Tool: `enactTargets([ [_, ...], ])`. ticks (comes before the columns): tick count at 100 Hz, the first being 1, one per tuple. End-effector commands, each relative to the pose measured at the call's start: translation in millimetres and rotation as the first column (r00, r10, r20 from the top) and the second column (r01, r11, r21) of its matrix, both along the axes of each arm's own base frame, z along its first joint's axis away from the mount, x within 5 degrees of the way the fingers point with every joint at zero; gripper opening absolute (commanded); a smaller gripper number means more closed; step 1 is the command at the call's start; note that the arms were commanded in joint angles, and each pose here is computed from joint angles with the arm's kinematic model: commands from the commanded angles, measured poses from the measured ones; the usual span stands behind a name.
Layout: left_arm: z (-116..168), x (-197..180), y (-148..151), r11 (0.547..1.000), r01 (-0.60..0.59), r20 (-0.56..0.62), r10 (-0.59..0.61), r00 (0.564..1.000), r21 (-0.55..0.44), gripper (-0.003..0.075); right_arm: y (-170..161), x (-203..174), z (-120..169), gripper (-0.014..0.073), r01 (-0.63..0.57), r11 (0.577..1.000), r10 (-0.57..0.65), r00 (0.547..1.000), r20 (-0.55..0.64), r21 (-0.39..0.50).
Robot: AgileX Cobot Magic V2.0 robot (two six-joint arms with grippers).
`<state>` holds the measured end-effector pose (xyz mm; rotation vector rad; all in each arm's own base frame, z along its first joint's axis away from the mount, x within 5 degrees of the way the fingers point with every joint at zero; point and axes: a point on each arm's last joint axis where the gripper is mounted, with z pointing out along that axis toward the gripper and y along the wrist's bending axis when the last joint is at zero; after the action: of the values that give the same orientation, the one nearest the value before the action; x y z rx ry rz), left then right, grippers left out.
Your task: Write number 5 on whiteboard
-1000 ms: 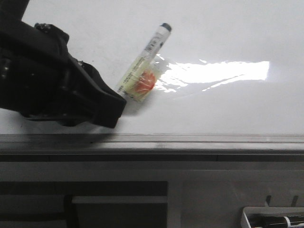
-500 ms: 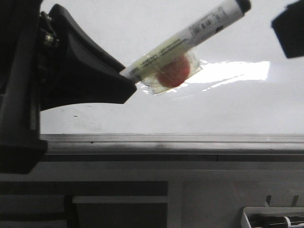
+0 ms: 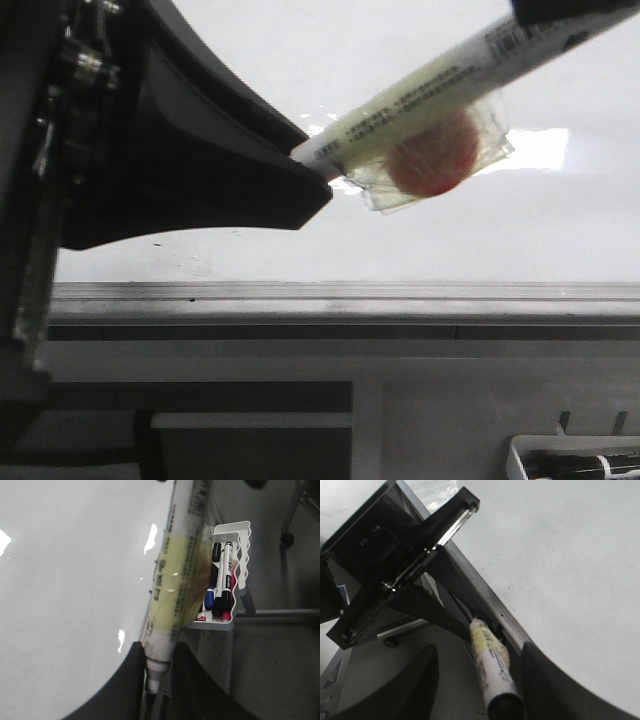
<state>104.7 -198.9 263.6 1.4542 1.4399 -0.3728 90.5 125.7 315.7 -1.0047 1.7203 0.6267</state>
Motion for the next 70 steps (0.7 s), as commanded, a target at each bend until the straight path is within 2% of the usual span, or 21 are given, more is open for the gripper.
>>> enactTargets([
  [1, 23, 1, -4, 0.993, 0.002, 0.069, 0.006, 0.998, -0.122, -0.0020, 7, 7, 14, 0.0336, 0.020, 0.998, -0.023, 0.999, 0.047, 0.066],
  [31, 23, 1, -4, 0.992, 0.002, 0.071, 0.007, 0.997, -0.125, -0.0020, 20, 19, 4, 0.0313, 0.044, 0.998, -0.044, 0.999, 0.000, 0.053],
  [45, 23, 1, -4, 0.992, 0.001, 0.071, 0.008, 0.997, -0.128, -0.0020, 20, 18, 2, 0.0162, 0.034, 0.999, -0.033, 0.999, -0.016, 0.035],
  [60, 24, 1, -4, 0.991, -0.002, 0.067, 0.011, 0.998, -0.132, -0.0020, 20, 17, 2, -0.0071, 0.038, 0.998, -0.036, 0.999, -0.040, 0.051],
  [70, 24, 1, -4, 0.989, -0.016, 0.044, 0.023, 0.999, -0.145, -0.0020, 20, 17, 2, -0.0067, 0.037, 0.998, -0.035, 0.998, -0.042, 0.050],
])
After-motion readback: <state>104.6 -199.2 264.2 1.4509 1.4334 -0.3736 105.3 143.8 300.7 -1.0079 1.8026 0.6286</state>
